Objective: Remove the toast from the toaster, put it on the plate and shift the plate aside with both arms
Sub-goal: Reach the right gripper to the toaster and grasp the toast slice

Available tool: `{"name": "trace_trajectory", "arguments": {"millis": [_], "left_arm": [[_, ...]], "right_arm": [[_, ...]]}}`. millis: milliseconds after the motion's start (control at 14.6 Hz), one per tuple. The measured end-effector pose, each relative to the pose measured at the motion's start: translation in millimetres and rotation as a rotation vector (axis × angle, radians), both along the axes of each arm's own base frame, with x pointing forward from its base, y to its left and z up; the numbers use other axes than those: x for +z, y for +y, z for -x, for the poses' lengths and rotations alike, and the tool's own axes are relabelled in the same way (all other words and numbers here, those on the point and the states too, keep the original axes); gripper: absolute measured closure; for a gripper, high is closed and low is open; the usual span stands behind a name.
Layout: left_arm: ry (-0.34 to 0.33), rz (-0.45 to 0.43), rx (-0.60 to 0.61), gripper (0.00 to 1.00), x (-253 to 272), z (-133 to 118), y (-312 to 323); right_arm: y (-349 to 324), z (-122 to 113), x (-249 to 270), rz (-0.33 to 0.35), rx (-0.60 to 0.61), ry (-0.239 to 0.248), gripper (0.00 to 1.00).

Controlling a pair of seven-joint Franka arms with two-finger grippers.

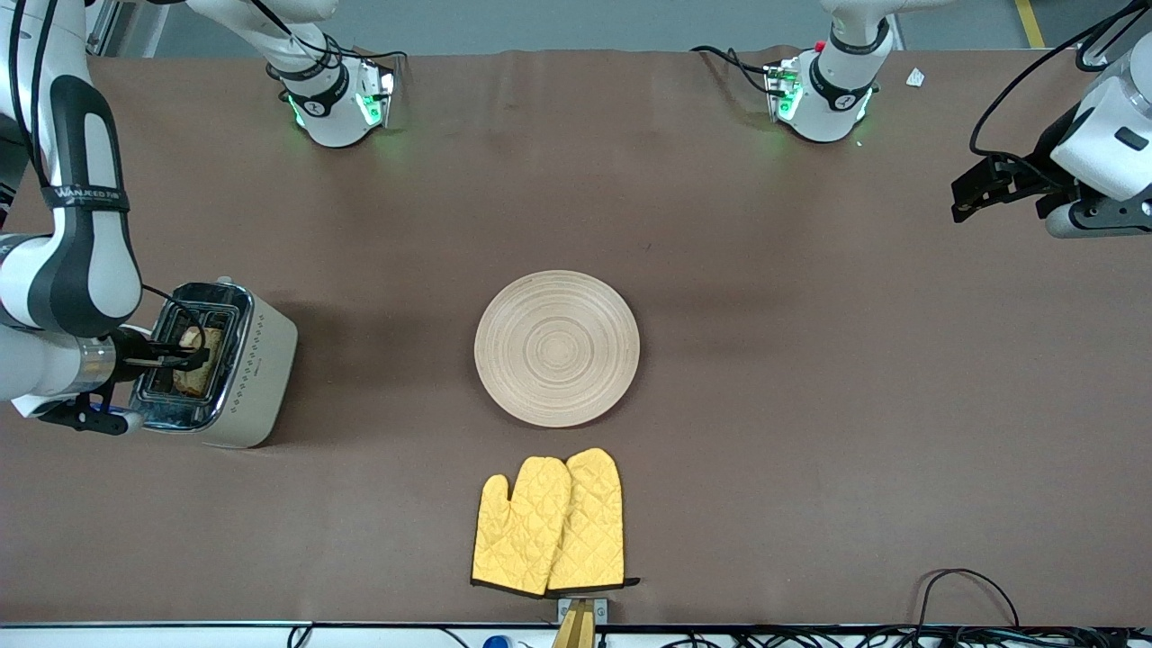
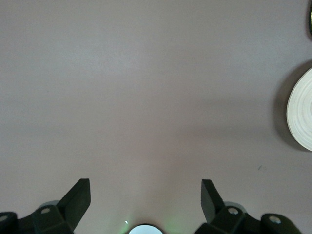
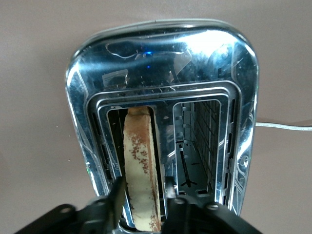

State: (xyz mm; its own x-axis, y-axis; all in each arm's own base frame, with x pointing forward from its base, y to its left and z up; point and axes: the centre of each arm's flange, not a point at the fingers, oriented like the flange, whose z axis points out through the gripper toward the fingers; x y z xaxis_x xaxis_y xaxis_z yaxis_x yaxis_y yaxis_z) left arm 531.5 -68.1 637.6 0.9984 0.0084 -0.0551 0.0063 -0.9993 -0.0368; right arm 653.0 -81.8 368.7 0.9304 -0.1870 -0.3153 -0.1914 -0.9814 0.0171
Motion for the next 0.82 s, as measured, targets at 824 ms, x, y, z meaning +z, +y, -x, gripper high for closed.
{"name": "trace_trajectory", "arguments": {"millis": [824], "left_arm": [[0.0,0.0,0.005,0.0,0.0,-0.3,2.4]], "right_arm": [[138.6,12.9,142.0,0.018,0.233,-0.159,0.92]]}}
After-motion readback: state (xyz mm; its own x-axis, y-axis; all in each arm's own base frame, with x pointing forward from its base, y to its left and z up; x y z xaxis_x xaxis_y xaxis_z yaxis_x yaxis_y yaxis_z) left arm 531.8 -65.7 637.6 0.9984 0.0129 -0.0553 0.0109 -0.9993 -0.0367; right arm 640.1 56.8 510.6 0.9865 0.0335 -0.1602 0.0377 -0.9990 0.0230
